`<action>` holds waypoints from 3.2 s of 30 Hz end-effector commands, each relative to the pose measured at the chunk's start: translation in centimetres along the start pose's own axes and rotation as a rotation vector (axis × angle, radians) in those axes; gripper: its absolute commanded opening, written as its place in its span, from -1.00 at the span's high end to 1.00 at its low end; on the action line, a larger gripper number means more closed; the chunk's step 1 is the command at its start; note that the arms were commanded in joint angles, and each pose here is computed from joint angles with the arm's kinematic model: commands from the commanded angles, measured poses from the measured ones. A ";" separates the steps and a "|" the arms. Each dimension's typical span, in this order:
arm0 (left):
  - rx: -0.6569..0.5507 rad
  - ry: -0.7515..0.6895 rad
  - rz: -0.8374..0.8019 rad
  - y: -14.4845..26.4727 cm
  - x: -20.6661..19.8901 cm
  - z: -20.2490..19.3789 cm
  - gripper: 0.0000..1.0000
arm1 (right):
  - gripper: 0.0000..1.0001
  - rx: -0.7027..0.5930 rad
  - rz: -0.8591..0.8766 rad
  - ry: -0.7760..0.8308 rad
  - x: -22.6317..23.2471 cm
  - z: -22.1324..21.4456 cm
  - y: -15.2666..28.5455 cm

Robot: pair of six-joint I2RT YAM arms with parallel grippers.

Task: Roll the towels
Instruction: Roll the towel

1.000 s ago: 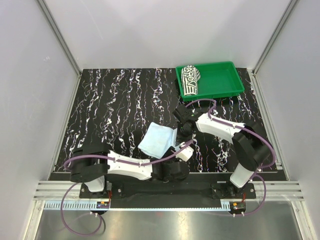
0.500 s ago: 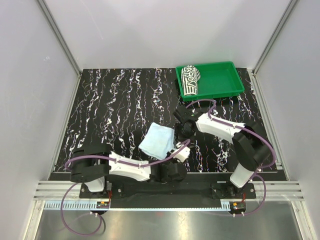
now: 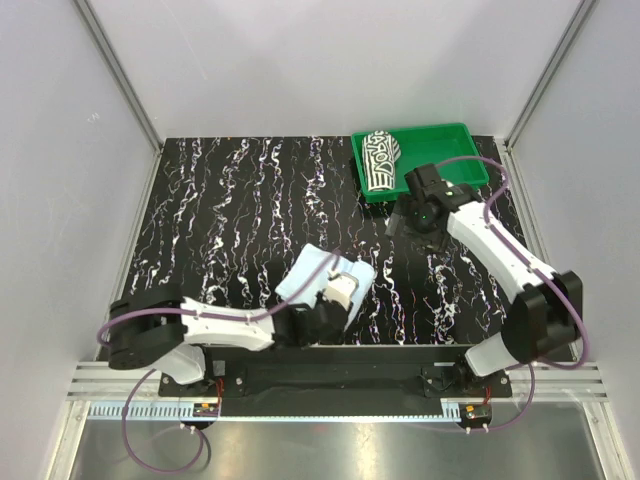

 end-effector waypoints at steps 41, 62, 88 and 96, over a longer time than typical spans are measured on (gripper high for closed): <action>-0.105 0.401 -0.150 6.8 7.8 10.5 -0.04 | -0.96 -0.152 0.543 -0.126 2.6 -8.2 -4.6; -0.042 -0.361 0.116 2.7 -10.8 2.8 -0.22 | -0.99 -0.315 -0.026 -0.238 -5.1 -4.0 2.8; 0.144 -0.151 0.125 -2.6 -5.0 -2.0 0.27 | -0.99 -0.286 -0.019 -0.241 -5.2 -4.5 2.2; 0.123 -0.111 0.077 -3.2 -4.6 -1.2 0.59 | -0.99 -0.270 -0.016 -0.229 -5.2 -4.7 1.9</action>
Point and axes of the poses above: each gripper's point midway between its finger pads, its own y axis back along the fingers, its own x axis along the line the jaws close on, z = x × y, the point moved 9 cm from there along y, back along the fingers, and after that the axes turned 13 degrees about y, right-handed, at the moved point
